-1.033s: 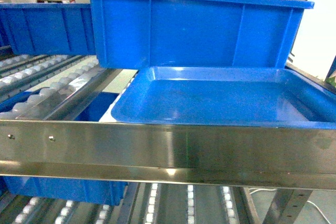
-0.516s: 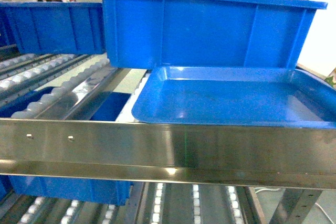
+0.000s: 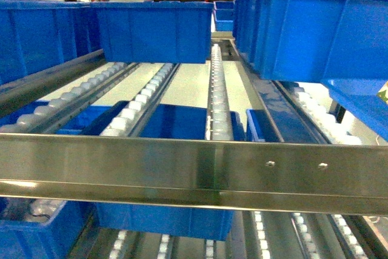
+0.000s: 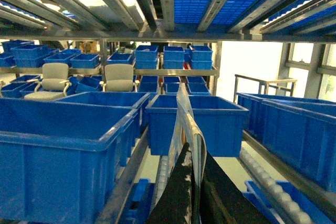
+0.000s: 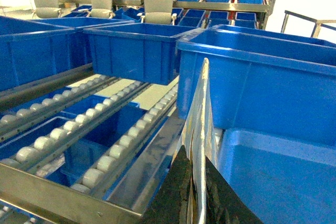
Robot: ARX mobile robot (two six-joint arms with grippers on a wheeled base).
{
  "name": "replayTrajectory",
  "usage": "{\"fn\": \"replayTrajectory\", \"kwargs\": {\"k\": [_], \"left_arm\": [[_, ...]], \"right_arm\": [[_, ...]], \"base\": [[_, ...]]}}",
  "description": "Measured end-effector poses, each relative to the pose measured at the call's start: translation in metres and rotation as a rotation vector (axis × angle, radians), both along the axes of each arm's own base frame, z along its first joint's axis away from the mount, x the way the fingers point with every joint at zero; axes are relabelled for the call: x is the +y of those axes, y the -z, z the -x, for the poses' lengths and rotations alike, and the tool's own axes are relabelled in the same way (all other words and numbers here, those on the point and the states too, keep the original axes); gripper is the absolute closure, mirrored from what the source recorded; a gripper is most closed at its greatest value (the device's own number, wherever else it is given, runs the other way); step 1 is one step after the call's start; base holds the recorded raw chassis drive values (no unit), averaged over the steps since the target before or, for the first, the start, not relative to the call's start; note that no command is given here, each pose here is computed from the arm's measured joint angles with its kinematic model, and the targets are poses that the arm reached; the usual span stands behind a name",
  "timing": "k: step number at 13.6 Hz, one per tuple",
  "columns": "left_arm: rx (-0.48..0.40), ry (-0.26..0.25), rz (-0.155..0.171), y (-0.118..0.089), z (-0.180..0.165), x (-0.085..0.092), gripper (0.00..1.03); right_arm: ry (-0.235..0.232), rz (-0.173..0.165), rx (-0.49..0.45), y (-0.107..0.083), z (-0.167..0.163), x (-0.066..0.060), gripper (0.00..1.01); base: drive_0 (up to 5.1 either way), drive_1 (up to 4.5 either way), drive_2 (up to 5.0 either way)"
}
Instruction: Move flower gift bag to table near conveyor
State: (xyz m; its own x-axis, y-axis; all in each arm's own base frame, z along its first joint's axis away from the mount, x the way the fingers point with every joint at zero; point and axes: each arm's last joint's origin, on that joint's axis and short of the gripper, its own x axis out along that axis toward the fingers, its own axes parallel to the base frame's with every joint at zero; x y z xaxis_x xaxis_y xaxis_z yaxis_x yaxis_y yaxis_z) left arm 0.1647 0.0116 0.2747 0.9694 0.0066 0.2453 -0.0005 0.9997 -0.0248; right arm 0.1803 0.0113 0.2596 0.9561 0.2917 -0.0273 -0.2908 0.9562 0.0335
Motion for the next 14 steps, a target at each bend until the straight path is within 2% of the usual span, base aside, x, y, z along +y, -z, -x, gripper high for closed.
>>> {"fn": "replayTrajectory", "kwargs": {"k": [14], "left_arm": [[-0.001, 0.000, 0.000, -0.0001, 0.0001, -0.0001, 1.01]], "right_arm": [[0.000, 0.000, 0.001, 0.0001, -0.0001, 0.0000, 0.98]], "base": [[-4.8, 1.42, 3.5]]}}
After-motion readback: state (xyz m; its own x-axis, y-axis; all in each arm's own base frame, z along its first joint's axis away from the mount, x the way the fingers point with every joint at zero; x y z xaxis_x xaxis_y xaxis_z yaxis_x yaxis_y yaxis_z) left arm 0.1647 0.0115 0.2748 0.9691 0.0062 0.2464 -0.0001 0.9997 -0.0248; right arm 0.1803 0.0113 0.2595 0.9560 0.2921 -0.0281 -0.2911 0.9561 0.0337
